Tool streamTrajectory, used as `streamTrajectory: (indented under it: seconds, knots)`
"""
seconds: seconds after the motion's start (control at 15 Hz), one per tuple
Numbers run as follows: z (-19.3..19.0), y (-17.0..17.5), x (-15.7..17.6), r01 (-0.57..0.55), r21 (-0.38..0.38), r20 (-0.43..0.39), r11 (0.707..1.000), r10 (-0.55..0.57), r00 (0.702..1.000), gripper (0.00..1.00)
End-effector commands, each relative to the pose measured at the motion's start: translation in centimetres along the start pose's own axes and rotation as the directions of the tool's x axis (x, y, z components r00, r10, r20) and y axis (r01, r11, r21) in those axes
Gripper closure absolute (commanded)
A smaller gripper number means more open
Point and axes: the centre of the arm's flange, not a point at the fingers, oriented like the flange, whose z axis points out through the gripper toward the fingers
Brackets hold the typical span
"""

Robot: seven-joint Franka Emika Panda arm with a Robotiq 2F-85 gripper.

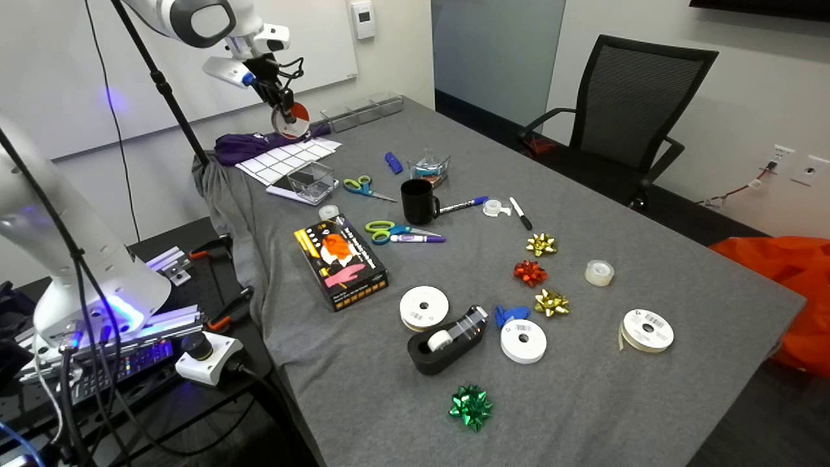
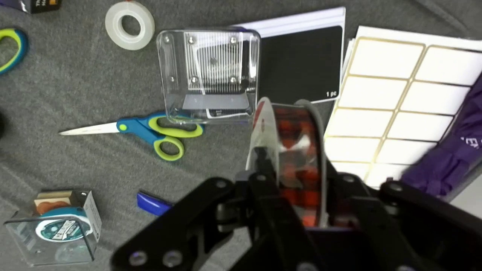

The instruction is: Remove the object in the clear case on the left and put it on the table

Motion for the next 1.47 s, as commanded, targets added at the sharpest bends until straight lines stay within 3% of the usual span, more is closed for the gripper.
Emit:
streamTrajectory:
  seconds: [0.0,0.33,0.67,1.07,1.4]
  knots:
    - [-1.6,1.8,2.8,-0.094,-0.010,-0.016,0.996,0.094,0.995,0.93]
    - [-1.3,6.3,4.4,-0.201,-0.097,-0.041,0.975,0.198,0.979,0.93]
    - [0.8,9.9,5.4,-0.284,-0.209,-0.035,0.936,0.283,0.958,0.93]
    - [7.1,12.2,3.1,-0.235,-0.403,0.027,0.885,0.268,0.963,0.93]
    - [11.1,13.3,1.4,-0.180,-0.511,0.075,0.841,0.253,0.965,0.93]
